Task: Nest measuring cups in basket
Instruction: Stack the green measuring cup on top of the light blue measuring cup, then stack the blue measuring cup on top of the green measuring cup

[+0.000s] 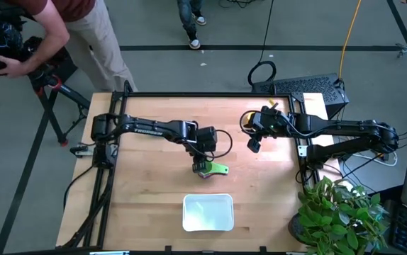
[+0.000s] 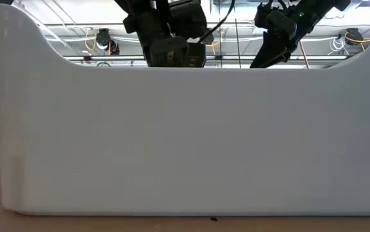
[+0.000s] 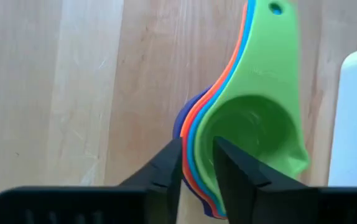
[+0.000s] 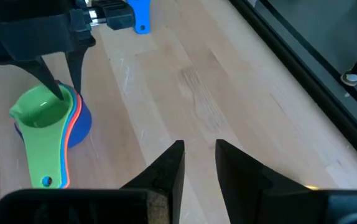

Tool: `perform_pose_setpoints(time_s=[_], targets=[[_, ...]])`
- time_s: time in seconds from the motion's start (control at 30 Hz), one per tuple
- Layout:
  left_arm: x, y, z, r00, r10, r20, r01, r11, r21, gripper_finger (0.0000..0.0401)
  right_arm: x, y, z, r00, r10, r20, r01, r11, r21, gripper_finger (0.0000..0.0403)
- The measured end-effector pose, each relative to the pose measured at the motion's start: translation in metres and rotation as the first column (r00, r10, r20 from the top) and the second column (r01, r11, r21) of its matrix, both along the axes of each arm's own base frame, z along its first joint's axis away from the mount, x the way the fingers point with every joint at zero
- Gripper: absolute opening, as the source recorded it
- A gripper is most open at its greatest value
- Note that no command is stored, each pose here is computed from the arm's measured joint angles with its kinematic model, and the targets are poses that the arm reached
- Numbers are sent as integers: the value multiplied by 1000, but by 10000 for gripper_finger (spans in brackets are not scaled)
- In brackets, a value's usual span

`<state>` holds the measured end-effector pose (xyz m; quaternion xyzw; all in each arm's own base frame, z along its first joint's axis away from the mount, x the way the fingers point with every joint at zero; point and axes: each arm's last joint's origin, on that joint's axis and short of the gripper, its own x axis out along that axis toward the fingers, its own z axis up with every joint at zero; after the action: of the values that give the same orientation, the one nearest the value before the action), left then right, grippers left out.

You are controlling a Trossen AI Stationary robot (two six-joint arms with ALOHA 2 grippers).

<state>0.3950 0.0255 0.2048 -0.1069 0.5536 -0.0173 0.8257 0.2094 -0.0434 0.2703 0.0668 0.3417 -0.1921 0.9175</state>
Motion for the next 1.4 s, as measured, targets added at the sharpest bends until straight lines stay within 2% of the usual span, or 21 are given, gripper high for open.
perform_pose_setpoints(time_s=[0.23, 0.33, 0.47, 0.6, 0.73, 0.87, 1.13, 1.4], targets=[[-4, 0, 0, 998, -44, -39, 44, 999, 15, 155, 0, 0, 0, 1000, 1, 1, -1, 1000, 0, 84], [-20, 5, 15, 991, -52, -121, 60, 996, 63, 168, 0, 0, 0, 1000, 1, 1, -1, 1000, 1, 84], [-56, 21, 52, 985, -18, -171, 53, 978, 202, 173, 0, 1, 0, 1000, 16, 4, -16, 1000, 13, 84], [-104, 53, 69, 990, 64, -125, -32, 970, 239, 174, 0, 1, 0, 1000, 20, 6, -21, 1000, 17, 84], [-153, 88, 50, 973, 174, -154, -131, 958, 254, 174, 0, 1, 0, 1000, 20, 6, -20, 1000, 17, 84], [-178, 115, 28, 949, 233, -214, -180, 953, 244, 175, 2, 1, 2, 999, 25, 24, -25, 1000, 10, 84], [-197, 148, -2, 906, 269, -328, -204, 954, 220, 175, 3, 1, 3, 998, 51, 45, -52, 998, 26, 84], [-200, 171, -30, 880, 278, -386, -221, 957, 186, 175, 3, 1, 3, 997, 54, 47, -55, 998, 23, 84]])
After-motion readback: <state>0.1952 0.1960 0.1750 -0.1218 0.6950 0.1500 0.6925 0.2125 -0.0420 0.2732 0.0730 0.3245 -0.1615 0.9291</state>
